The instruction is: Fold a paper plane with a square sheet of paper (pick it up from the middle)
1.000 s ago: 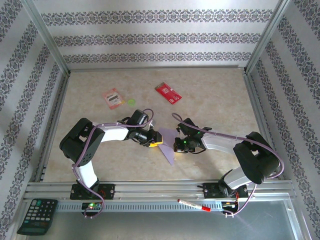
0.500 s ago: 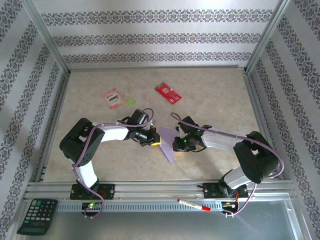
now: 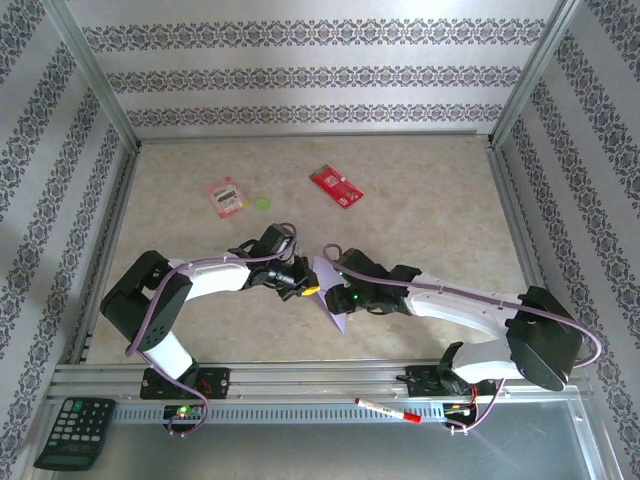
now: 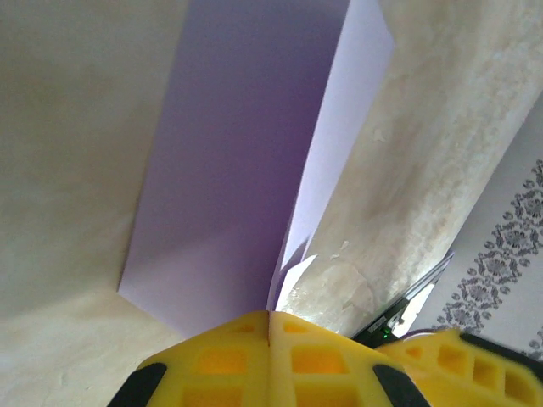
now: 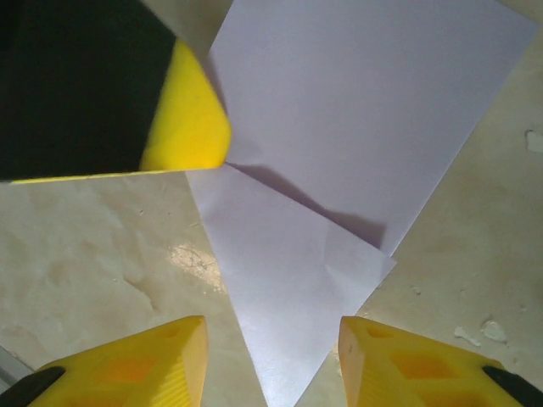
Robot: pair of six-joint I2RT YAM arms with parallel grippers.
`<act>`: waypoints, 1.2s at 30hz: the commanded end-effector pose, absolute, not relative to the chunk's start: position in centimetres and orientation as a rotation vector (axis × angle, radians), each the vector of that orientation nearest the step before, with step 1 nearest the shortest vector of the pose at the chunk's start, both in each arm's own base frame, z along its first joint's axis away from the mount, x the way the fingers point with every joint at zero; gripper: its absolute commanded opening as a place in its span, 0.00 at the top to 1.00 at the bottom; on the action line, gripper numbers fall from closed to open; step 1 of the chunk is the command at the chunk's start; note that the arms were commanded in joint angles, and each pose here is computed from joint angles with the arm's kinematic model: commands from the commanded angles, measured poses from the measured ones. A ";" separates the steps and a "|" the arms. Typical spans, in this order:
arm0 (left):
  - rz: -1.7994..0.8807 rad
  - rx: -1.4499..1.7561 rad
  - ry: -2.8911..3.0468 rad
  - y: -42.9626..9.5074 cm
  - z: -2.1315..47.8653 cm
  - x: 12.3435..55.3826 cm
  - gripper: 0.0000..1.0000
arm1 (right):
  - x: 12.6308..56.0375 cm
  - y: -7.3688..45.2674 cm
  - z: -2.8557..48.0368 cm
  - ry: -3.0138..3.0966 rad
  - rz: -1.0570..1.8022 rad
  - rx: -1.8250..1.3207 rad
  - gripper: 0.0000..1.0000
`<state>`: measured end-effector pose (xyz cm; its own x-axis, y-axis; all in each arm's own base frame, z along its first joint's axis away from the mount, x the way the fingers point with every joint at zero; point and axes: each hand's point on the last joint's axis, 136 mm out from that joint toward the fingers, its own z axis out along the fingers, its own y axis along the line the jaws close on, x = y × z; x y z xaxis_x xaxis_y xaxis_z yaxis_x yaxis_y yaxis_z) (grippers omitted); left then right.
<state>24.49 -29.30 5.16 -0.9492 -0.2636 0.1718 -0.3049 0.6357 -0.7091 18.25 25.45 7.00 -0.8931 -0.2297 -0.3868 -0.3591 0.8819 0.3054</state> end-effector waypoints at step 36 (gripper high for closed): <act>1.150 0.627 -2.709 -29.3 4.8 23.8 1.00 | 18.2 25.9 2.4 2.576 -0.281 -0.469 0.65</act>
<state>24.26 -29.08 4.92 -0.9159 -0.3218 0.2401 -0.3954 0.6189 -0.6787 17.88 26.33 2.13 -0.8250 -0.3651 -0.4314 -0.2914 0.9288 -0.2289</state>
